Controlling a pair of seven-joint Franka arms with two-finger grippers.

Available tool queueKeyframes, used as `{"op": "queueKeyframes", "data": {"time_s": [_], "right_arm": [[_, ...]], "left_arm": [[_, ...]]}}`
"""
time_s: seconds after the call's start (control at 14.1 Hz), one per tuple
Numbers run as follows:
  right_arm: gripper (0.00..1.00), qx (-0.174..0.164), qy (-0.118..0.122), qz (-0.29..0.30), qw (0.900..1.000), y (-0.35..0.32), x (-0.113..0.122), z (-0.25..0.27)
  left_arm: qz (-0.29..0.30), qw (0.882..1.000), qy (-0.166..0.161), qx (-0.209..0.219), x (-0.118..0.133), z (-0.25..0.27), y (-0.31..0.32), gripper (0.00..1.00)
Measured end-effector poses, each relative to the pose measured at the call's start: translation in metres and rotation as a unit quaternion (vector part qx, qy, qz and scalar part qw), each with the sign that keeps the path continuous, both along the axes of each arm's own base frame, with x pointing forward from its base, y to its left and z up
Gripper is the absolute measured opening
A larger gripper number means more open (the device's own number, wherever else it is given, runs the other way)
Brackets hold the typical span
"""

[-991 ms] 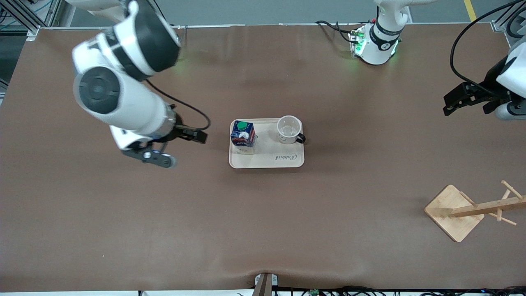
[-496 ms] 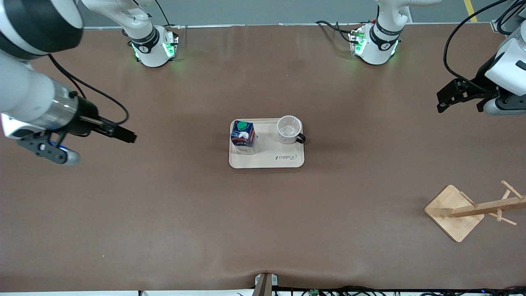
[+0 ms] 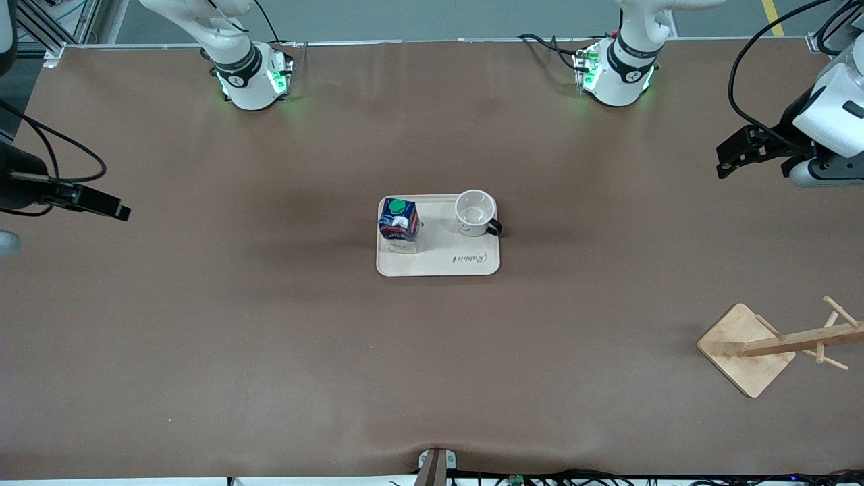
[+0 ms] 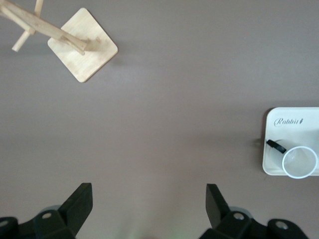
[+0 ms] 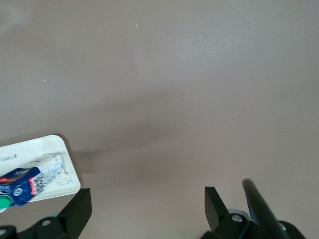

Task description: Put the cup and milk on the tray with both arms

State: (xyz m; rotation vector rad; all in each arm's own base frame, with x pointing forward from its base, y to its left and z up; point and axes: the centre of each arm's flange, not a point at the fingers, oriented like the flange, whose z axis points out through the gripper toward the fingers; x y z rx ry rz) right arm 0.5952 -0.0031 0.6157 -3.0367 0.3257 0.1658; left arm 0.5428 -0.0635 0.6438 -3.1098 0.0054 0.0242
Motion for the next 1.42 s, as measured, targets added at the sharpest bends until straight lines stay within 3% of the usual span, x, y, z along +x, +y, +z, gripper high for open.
{"op": "queueKeyframes", "data": {"time_s": [0.42,0.78,1.42], "right_arm": [[1.0,-0.056,-0.02,0.045,0.997,0.035,-0.058,0.02],[1.0,-0.069,-0.022,0.057,0.996,0.04,-0.061,0.01],[1.0,-0.056,-0.021,0.078,0.995,0.021,-0.06,0.008]], "left_arm": [[0.002,1.0,-0.01,0.0,-0.016,0.021,0.003,1.0],[0.001,1.0,-0.004,0.0,-0.015,0.015,0.003,1.0],[-0.003,1.0,-0.005,0.0,-0.012,0.014,0.002,1.0]]}}
